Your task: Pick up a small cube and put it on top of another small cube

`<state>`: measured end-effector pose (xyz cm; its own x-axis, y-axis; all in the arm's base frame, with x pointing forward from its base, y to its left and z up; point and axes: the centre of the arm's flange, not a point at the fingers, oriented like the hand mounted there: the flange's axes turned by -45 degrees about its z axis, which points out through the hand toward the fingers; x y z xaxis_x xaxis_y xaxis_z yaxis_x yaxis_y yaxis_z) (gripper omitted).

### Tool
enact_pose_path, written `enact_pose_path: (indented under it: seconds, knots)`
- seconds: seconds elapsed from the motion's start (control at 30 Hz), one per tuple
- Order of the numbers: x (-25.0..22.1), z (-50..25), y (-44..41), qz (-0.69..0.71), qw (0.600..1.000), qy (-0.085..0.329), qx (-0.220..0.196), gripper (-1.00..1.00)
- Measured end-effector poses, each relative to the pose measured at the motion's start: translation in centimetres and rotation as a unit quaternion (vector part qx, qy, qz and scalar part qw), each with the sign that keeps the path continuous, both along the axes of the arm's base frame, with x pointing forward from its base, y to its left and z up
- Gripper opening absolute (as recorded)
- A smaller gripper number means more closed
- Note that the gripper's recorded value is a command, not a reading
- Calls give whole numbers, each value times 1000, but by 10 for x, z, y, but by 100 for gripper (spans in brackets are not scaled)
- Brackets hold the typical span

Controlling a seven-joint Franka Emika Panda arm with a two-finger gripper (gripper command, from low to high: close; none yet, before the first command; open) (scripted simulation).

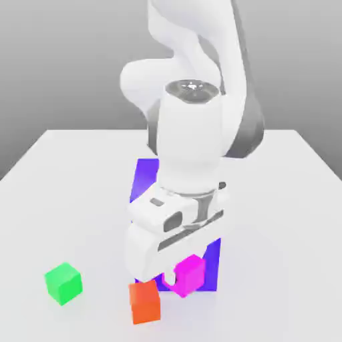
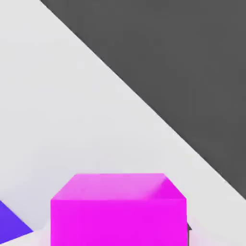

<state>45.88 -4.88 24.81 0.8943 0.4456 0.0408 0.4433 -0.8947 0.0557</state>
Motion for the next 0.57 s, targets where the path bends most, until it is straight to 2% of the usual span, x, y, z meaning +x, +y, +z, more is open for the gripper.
enact_pose_path:
  seconds: [0.13,0.27,0.43,0.47,0.57]
  knots:
    - [-25,4,-89,-206,978,2,13,-100]
    - [-71,0,-164,-396,918,13,26,-100]
    - [-76,-52,-164,-417,908,21,28,-100]
    - [-77,-63,-164,-418,908,21,28,100]
    - [-77,-63,-164,-418,908,21,28,100]
